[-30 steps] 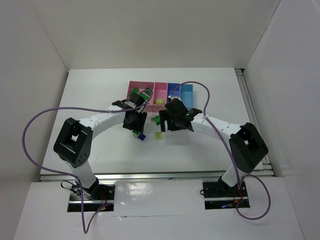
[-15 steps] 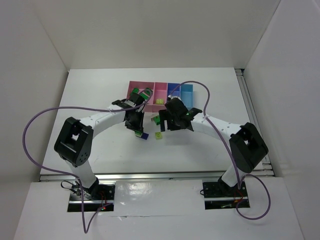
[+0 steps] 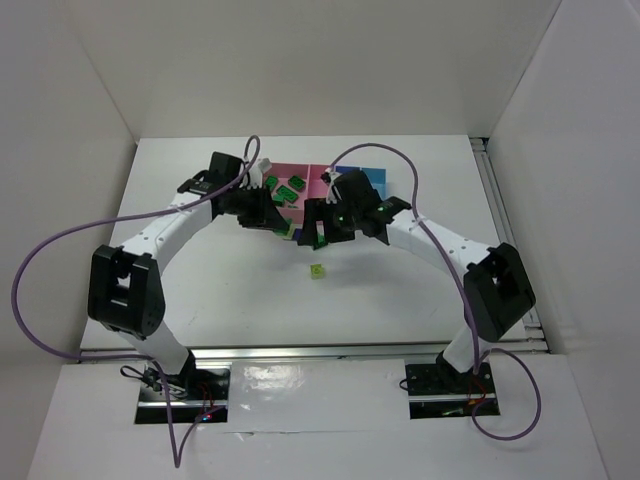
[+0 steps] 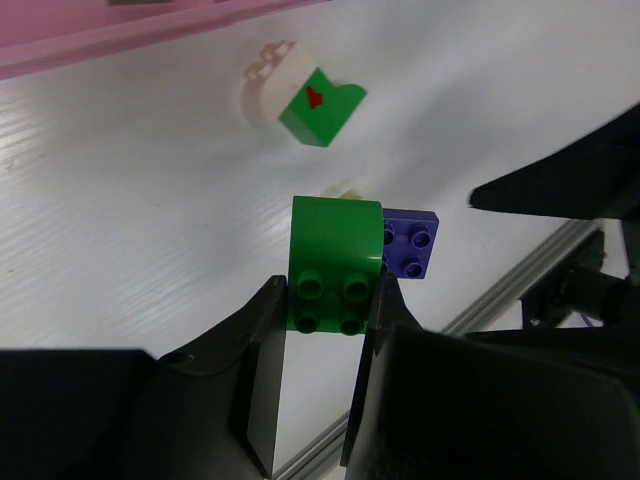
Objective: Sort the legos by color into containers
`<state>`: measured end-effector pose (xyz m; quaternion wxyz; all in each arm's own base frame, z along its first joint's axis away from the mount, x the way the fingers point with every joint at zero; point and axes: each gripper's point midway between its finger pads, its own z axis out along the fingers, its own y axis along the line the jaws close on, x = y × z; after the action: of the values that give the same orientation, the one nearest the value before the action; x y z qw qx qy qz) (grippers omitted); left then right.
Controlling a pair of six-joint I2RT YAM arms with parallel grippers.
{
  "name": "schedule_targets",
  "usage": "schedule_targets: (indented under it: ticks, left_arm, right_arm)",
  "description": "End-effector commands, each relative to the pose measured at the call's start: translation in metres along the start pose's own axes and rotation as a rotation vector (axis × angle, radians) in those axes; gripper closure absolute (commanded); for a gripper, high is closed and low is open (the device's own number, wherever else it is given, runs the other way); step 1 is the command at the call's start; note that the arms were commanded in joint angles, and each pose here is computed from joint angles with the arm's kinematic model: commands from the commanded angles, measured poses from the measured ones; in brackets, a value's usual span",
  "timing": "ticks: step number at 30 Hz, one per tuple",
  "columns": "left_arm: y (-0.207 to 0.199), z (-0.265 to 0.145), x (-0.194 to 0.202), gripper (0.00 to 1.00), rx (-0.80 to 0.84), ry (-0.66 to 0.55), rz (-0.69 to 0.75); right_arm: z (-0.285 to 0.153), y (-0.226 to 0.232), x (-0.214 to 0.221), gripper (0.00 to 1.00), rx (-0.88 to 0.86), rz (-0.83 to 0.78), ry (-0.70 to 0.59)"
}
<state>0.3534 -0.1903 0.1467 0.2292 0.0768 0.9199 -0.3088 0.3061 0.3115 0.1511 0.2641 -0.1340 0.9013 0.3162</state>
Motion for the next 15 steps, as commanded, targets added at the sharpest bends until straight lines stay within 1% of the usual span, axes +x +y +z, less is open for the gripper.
schedule_targets:
  ticks: [1,3,7,8,11,12,15]
  left_arm:
    - [-0.030,-0.011,-0.007,1.00,0.117,-0.037,0.019]
    - [-0.030,-0.011,-0.007,1.00,0.117,-0.037,0.019]
    - [-0.030,-0.011,-0.007,1.00,0.117,-0.037,0.019]
    - [-0.032,-0.011,-0.007,1.00,0.127,-0.034,0.019]
    - [-0.032,-0.011,-0.007,1.00,0.127,-0.034,0.019]
    - [-0.032,-0.010,-0.003,1.00,0.134,-0.024,0.015]
    - [-0.034,-0.013,-0.004,1.00,0.136,-0.032,0.020]
  right_arm:
    - [-0.004,0.023,-0.020,0.12,-0.159,0.058,-0.041]
    - [0.001,0.018,-0.017,0.12,-0.156,0.081,-0.025]
    - [0.012,0.016,-0.018,0.19,-0.160,0.085,-0.011]
    - [0.016,0.015,-0.018,0.25,-0.160,0.094,-0.009]
    - [0.021,0.012,-0.020,0.38,-0.151,0.094,-0.015]
    - [0.021,0.012,-0.020,0.45,-0.151,0.094,-0.015]
    - [0.025,0.011,-0.023,0.56,-0.145,0.113,-0.027]
